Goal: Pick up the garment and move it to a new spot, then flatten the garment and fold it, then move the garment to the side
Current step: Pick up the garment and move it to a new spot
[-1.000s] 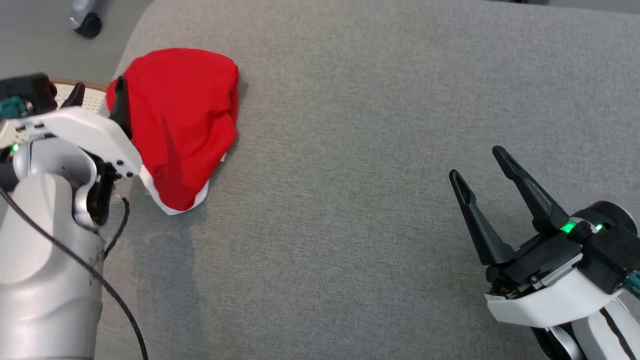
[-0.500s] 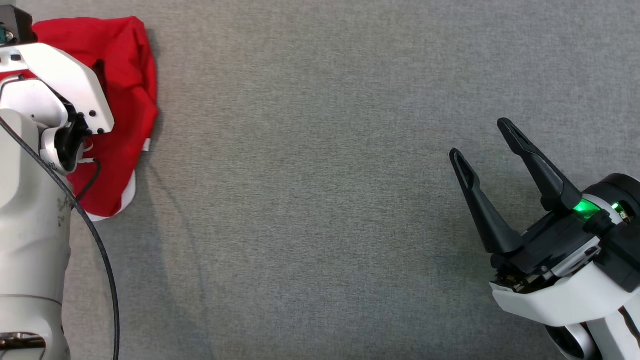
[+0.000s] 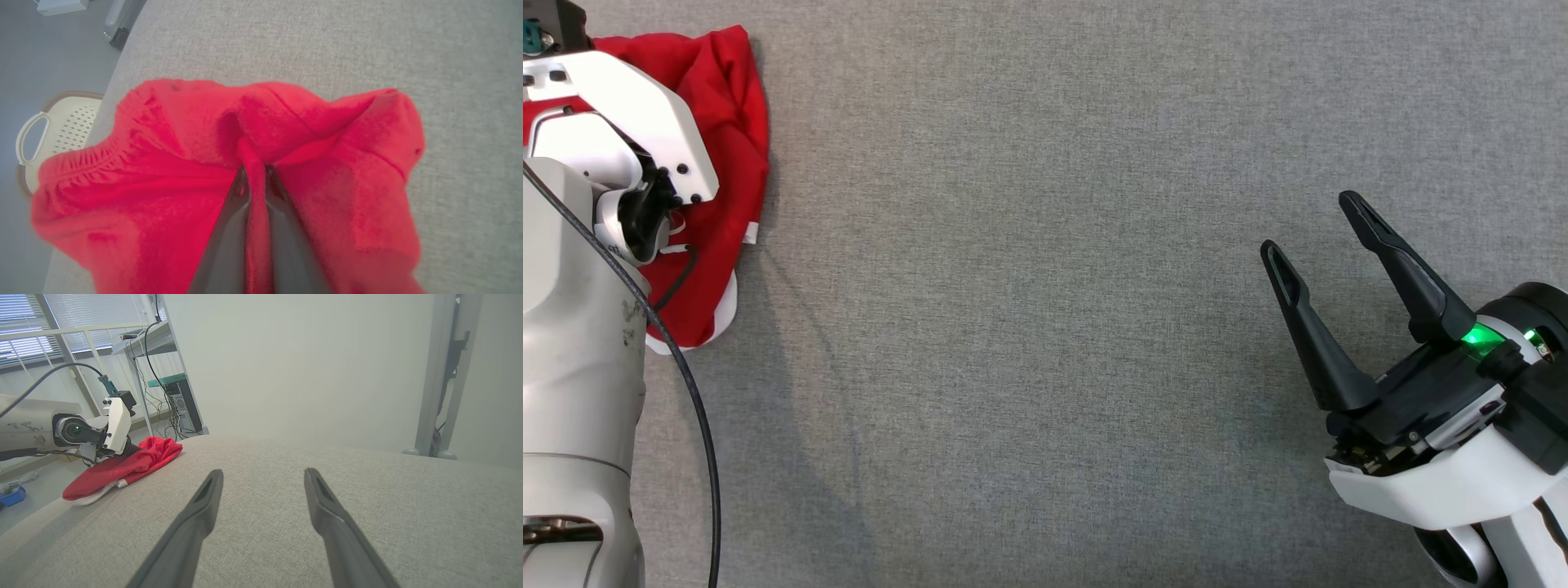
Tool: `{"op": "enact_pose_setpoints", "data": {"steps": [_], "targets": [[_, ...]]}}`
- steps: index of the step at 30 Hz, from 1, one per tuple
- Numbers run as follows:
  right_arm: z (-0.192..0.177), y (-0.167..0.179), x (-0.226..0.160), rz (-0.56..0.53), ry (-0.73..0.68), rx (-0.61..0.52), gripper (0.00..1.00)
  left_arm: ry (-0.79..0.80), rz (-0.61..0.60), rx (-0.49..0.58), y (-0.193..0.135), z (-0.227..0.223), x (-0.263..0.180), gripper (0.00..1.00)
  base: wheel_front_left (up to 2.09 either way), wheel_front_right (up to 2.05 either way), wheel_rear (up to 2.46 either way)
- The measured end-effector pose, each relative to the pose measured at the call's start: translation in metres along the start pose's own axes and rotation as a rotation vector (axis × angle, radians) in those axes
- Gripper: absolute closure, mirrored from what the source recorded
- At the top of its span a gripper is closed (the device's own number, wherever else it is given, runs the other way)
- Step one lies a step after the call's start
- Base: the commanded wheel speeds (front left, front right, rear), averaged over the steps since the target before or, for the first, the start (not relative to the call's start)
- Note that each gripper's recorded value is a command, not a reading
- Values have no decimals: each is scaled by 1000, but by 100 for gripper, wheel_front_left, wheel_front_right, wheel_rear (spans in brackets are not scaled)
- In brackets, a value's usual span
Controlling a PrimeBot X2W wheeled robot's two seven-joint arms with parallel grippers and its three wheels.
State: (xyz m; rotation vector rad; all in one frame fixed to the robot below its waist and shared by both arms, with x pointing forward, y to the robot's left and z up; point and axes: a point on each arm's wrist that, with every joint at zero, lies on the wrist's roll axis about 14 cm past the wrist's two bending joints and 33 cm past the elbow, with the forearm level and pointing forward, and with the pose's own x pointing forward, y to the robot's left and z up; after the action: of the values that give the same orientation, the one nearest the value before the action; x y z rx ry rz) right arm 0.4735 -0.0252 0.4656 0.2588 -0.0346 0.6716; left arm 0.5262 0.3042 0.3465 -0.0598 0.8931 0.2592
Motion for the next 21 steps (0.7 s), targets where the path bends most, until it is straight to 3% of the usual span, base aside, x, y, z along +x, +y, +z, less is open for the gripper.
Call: {"op": "enact_pose_setpoints", "data": {"steps": [9,16,21], "targets": [[9,9,3,24,-13,-13,0,-124,-8,-10,5,19,-16,100,0,0,0],[29,21,1,35,-42,-38,0,-428,-51,-18,1,76,-56,100,0,0,0],[46,32,-4,27,-72,-41,0,-612,-138,-12,-24,106,-96,100,0,0,0]]}}
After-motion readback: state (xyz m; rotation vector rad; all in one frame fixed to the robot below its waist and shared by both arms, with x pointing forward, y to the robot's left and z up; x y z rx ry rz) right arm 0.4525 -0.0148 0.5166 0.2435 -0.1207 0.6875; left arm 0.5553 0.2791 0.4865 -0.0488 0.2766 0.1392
